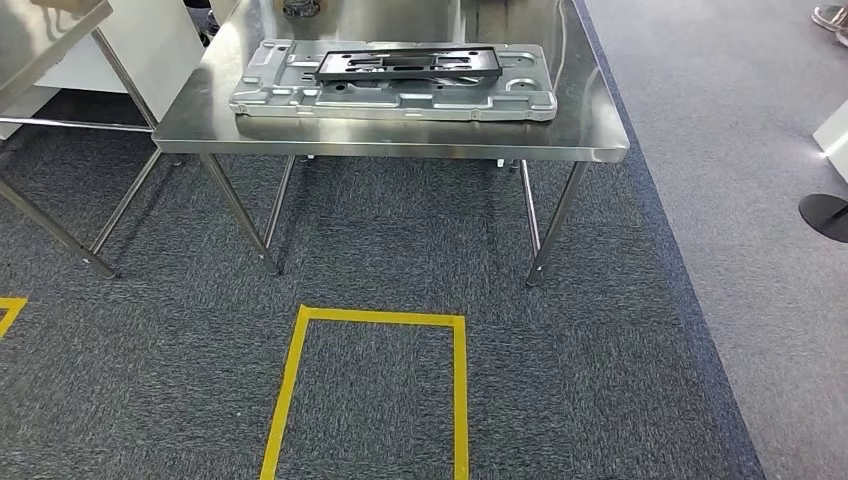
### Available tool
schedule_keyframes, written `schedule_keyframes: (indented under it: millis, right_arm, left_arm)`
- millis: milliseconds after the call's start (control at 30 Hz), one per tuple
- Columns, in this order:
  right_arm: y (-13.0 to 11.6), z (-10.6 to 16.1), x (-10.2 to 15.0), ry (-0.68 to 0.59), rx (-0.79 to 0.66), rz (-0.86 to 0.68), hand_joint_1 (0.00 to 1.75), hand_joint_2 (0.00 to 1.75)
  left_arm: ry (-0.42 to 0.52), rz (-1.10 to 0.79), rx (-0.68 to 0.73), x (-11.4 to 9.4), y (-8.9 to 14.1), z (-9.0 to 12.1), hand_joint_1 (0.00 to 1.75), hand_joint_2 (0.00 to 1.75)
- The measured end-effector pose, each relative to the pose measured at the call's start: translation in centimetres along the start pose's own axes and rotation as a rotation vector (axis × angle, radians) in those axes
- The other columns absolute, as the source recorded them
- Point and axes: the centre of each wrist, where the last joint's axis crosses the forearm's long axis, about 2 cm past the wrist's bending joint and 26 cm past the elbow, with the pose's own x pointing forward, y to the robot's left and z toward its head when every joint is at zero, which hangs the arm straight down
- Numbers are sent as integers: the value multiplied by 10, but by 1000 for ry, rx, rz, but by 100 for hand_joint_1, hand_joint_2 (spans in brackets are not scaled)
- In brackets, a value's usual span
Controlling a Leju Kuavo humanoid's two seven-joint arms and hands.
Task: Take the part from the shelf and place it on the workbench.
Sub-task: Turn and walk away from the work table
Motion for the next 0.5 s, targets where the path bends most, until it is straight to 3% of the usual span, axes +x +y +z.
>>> schedule_keyframes:
  millis: [100,233,500]
  right_arm:
    - [0,0,1,-2,1,-1,0,175]
    - [0,0,1,-5,3,0,0,175]
    - [-2,0,0,-8,4,-7,0,175]
  left_arm:
    - [2,1,0,-1,0,0,0,0]
    - [10,2,-3,-1,-1,0,0,175]
    - [27,2,-18,-3,-2,1,0,175]
